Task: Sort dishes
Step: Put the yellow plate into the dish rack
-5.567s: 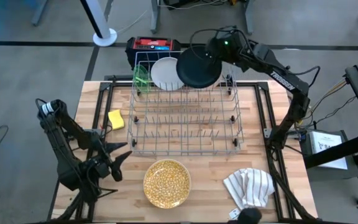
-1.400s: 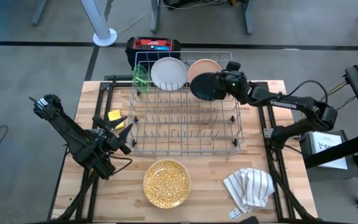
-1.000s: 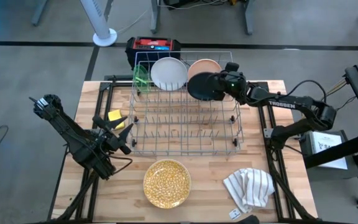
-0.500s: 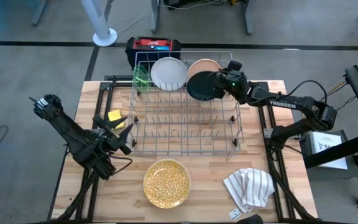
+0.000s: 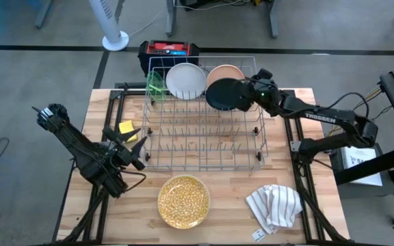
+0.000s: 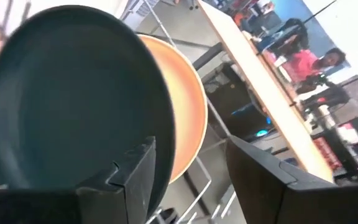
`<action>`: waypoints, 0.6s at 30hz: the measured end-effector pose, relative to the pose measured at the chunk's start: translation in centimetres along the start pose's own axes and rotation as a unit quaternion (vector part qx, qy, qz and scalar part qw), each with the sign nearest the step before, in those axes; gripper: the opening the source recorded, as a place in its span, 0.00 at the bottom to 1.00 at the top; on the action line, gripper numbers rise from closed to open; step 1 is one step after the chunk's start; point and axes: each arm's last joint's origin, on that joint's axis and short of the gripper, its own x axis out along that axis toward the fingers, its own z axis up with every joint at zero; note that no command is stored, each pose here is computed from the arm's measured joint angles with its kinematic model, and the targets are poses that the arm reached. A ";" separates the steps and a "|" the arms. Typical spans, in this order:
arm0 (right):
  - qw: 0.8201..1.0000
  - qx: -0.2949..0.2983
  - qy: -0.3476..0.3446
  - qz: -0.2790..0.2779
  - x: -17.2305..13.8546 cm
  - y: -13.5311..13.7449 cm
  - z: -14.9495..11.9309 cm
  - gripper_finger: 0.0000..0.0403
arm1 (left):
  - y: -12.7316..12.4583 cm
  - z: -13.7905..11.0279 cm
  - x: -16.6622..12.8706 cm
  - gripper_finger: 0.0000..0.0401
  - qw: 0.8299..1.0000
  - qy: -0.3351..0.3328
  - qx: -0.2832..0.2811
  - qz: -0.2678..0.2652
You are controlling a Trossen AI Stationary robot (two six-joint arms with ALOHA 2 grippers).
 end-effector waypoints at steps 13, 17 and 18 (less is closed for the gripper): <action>0.985 0.076 -0.128 0.086 -5.3 -2.7 0.7 0.46 | -2.2 0.9 0.0 0.41 0.997 -0.008 -0.077 0.004; 0.973 0.104 -0.169 0.117 -6.7 -3.3 0.8 0.45 | -4.4 1.1 0.0 0.41 0.996 -0.009 -0.088 0.005; 0.969 0.111 -0.179 0.129 -6.9 -3.4 0.8 0.45 | -5.0 1.1 0.0 0.41 0.996 -0.009 -0.086 0.005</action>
